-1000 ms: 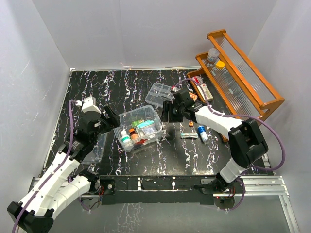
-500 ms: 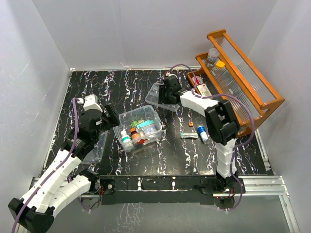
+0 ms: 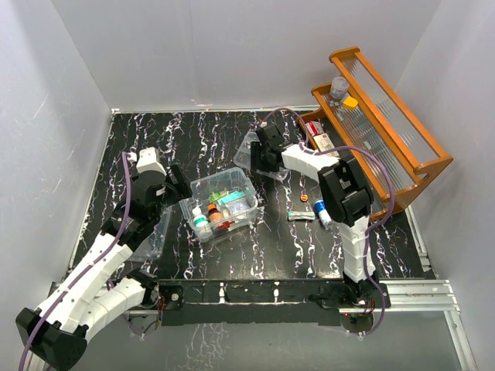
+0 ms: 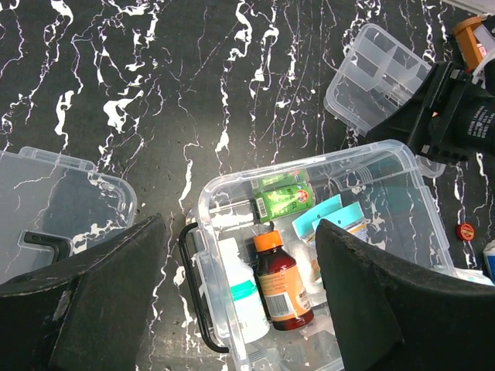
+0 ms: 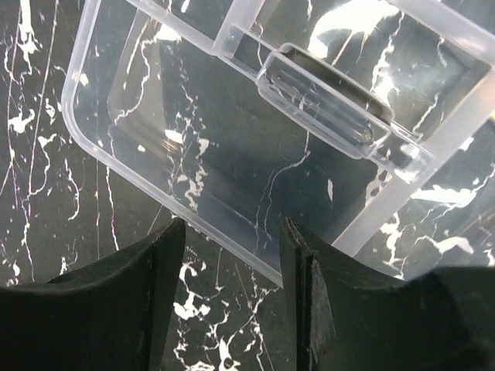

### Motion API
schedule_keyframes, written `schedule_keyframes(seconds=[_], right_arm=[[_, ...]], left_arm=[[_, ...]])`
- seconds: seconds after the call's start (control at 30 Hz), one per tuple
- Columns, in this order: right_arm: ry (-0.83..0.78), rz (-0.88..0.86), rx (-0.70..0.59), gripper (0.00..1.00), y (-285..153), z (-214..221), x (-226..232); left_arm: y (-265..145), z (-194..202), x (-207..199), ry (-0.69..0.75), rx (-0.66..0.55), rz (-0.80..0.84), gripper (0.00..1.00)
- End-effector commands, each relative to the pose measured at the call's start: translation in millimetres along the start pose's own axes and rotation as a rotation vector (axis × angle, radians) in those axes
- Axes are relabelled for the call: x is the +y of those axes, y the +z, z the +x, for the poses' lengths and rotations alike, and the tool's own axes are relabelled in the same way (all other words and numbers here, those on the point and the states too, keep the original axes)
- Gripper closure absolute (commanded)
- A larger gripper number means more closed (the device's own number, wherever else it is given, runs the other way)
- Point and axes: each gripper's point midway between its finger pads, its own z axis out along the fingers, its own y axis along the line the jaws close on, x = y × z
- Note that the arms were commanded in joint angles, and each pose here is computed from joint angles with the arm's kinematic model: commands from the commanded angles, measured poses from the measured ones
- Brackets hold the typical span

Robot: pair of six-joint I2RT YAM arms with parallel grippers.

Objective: Organize the medicine kit

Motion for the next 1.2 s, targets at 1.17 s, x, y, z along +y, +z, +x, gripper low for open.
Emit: schedule_keyframes(seconds=[1.17], right_arm=[[0.230, 0.008, -0.068, 0.57, -111, 35, 25]], left_arm=[[-2, -9, 3, 0.017, -0.047, -0.006, 0.23]])
